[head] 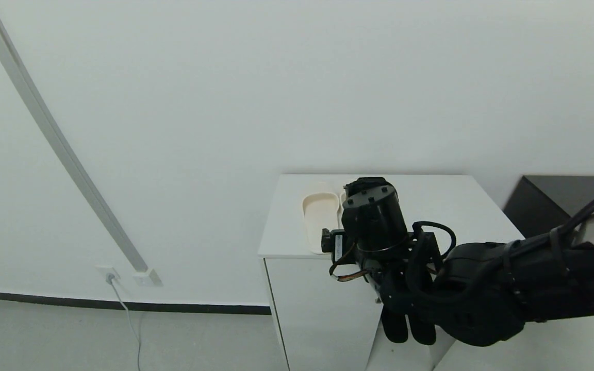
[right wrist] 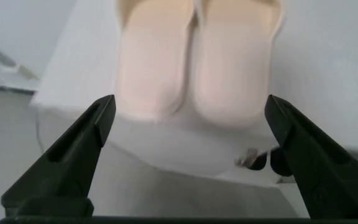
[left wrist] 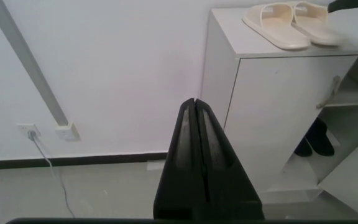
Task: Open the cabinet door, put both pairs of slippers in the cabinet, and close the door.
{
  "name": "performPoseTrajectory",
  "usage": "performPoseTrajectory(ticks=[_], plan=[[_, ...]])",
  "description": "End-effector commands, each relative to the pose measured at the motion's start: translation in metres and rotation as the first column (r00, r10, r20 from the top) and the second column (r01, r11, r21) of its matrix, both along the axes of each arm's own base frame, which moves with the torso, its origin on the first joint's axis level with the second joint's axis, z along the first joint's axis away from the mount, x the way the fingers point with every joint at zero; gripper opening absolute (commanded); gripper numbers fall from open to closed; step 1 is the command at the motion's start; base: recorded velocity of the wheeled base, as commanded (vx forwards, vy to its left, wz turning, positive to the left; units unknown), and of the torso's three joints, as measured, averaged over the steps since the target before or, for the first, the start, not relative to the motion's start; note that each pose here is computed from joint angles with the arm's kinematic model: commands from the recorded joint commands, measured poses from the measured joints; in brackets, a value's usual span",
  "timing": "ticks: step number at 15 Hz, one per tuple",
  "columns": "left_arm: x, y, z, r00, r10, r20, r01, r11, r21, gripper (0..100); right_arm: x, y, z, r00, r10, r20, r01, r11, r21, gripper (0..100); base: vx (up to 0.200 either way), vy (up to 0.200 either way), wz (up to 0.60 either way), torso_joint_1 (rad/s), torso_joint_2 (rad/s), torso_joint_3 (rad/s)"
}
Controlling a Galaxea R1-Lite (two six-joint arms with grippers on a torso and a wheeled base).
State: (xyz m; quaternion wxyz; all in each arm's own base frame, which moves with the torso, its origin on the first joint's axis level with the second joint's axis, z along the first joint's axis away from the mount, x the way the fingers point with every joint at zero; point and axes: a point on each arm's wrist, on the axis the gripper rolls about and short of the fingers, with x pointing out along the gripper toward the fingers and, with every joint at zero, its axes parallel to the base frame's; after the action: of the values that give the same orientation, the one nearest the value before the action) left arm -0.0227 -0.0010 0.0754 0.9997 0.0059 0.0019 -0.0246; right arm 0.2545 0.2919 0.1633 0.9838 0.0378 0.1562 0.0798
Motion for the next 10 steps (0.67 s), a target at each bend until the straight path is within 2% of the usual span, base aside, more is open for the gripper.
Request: performPoseTrajectory(ticks=[1,3,10], plan=[[0.0,0.0,0.0,1.0,0.0,-0.002,0.0,1.0,0.0,0,0.004,0.007,-0.02,1.0,0.002,-0.022,-0.003,1.0,-0.029,100,0.2,0.0,0.0,0.012,0.0,-0.002],[0.0,0.0,0.0,1.0,0.002,-0.002,-0.002,1.0,0.0,0,0.01,0.012,-0.035,1.0,-0.003,-0.027,0.002,0.999,-0.039,100,0.2,0.0,0.0,0.01,0.0,0.005],[0.0,0.0,0.0,1.0,0.002,-0.002,-0.002,1.0,-0.001,0,0.052,0.019,-0.065,0.995,-0.032,0.091,0.036,0.998,-0.044,100,0.0,0.0,0.0,0.0,0.0,0.0]])
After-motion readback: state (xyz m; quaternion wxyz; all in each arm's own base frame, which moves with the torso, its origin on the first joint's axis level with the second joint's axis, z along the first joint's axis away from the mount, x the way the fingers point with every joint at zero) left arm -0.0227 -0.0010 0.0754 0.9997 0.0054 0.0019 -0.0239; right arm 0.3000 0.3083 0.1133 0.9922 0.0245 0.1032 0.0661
